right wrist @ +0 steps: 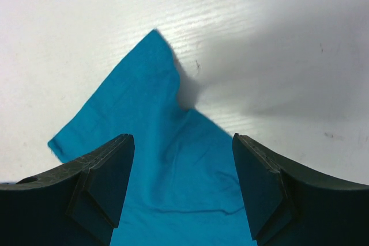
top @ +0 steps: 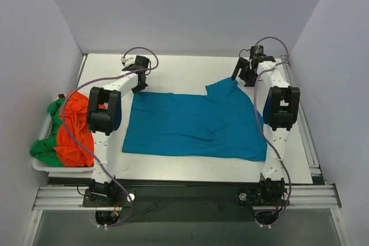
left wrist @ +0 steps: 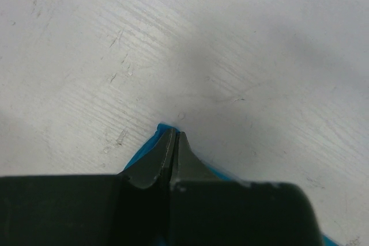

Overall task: Fold and stack the t-shirts
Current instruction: Grap the side of the flattened tshirt furthest away from the robot with both arms

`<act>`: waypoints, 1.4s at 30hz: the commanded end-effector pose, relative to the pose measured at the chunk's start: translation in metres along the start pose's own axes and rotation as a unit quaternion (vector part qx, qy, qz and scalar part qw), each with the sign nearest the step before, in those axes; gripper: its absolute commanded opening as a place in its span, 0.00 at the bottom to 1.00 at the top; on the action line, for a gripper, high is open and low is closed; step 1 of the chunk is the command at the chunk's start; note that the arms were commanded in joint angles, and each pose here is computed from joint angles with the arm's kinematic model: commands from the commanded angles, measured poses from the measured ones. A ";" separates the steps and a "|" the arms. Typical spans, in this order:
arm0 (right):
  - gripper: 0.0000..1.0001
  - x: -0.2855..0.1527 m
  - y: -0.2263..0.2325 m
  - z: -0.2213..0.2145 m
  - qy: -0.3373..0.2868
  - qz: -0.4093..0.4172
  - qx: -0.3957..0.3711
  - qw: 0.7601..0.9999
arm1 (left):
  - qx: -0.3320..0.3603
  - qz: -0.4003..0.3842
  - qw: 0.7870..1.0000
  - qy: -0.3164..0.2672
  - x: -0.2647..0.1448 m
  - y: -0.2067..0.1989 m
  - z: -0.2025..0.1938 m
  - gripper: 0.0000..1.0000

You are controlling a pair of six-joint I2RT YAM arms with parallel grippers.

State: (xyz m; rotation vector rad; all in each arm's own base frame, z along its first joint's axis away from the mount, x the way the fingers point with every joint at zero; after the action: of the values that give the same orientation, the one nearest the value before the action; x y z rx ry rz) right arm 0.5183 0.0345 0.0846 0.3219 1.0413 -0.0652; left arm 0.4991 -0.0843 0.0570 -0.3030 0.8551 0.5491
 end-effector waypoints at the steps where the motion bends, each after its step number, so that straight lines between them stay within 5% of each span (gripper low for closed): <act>1: 0.70 0.000 -0.001 0.020 -0.025 -0.005 -0.007 1.000 | -0.005 -0.025 1.000 -0.009 -0.007 -0.005 0.010 0.00; 14: 0.30 0.022 0.004 0.023 -0.025 0.003 0.033 0.999 | -0.010 -0.048 0.999 -0.010 -0.008 -0.011 0.010 0.00; 27: 0.28 0.035 0.005 0.014 -0.004 0.018 0.050 0.999 | -0.012 -0.055 0.998 -0.009 -0.009 -0.012 0.008 0.00; 36: 0.00 0.034 0.007 0.013 0.001 0.024 0.068 0.997 | -0.014 -0.058 0.998 -0.008 -0.009 -0.013 0.008 0.00; 42: 0.00 0.004 0.015 0.035 -0.038 0.032 0.057 0.997 | -0.017 -0.064 0.998 -0.016 -0.015 -0.015 0.018 0.00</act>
State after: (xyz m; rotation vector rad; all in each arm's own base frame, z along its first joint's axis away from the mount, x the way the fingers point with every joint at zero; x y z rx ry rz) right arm 0.5478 0.0412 0.0513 0.4552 1.0387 -0.0954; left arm 0.5070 -0.0905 0.0568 -0.3383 0.8222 0.4869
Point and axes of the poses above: each gripper's point midway between its finger pads, its own x axis out along the fingers, its own y axis along the line the jaws close on, z = x × y, the point moved 4 cm from there along -x, back along the fingers, and after that the axes turned 4 degrees about -x, right-handed, at the moved point
